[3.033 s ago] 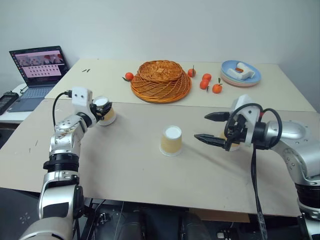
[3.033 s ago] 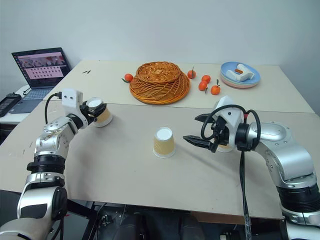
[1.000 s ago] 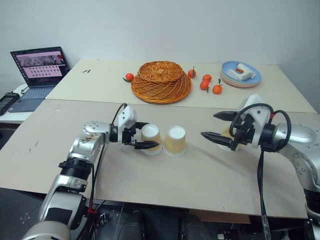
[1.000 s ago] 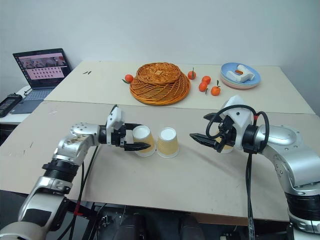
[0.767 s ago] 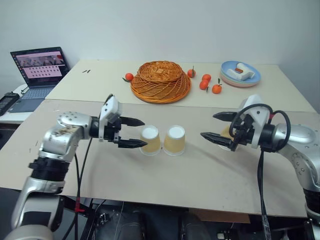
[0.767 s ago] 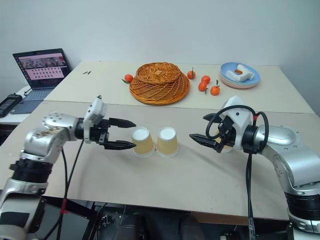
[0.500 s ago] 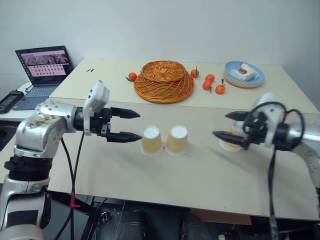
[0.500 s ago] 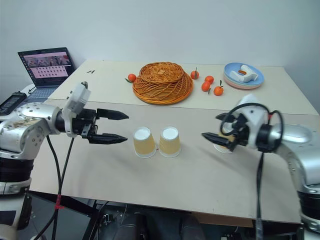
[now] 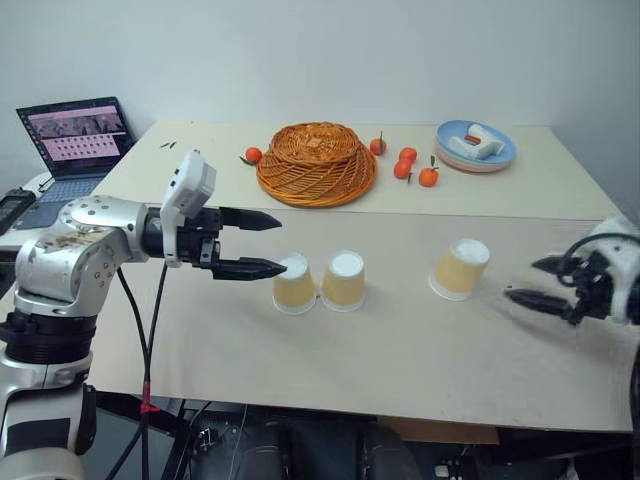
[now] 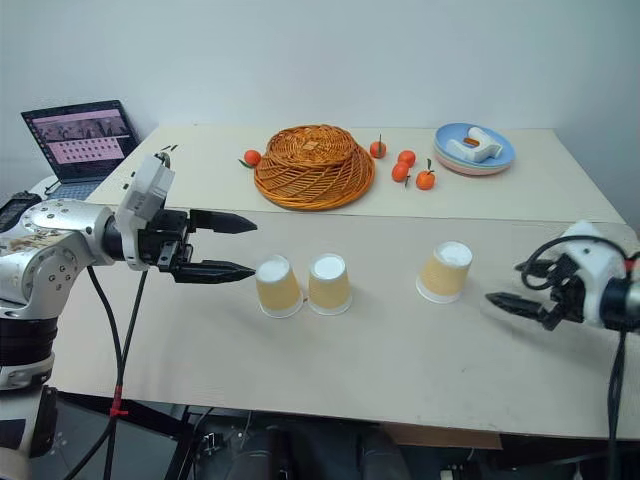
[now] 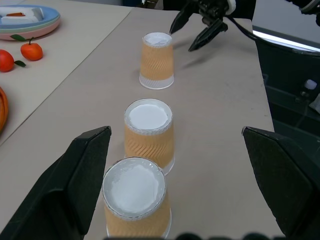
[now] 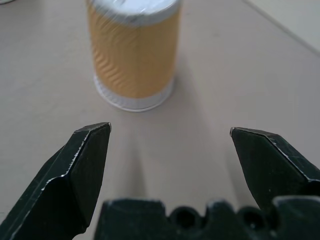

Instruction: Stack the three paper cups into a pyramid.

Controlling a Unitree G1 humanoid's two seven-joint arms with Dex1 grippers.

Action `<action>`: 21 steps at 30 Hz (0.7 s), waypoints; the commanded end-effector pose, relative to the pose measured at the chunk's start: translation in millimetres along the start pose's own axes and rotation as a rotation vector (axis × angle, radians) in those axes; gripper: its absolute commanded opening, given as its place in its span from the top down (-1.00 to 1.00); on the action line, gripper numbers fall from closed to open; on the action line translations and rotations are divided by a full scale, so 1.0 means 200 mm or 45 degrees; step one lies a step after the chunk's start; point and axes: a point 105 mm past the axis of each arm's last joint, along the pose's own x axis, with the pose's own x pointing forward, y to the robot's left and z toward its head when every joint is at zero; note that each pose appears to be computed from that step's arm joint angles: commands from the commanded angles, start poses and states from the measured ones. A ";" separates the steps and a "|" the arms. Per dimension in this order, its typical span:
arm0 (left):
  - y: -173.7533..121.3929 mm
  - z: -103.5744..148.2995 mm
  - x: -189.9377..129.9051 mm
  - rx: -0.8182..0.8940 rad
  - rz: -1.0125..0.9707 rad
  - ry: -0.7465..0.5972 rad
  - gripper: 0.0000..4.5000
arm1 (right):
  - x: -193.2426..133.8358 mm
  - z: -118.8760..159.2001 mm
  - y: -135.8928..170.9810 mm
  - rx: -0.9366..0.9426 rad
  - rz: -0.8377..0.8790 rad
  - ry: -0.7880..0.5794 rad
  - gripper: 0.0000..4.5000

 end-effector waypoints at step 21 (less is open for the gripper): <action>0.00 0.04 -0.01 0.042 0.053 -0.015 -1.00 | 0.19 0.38 0.05 -0.122 0.134 -0.289 -1.00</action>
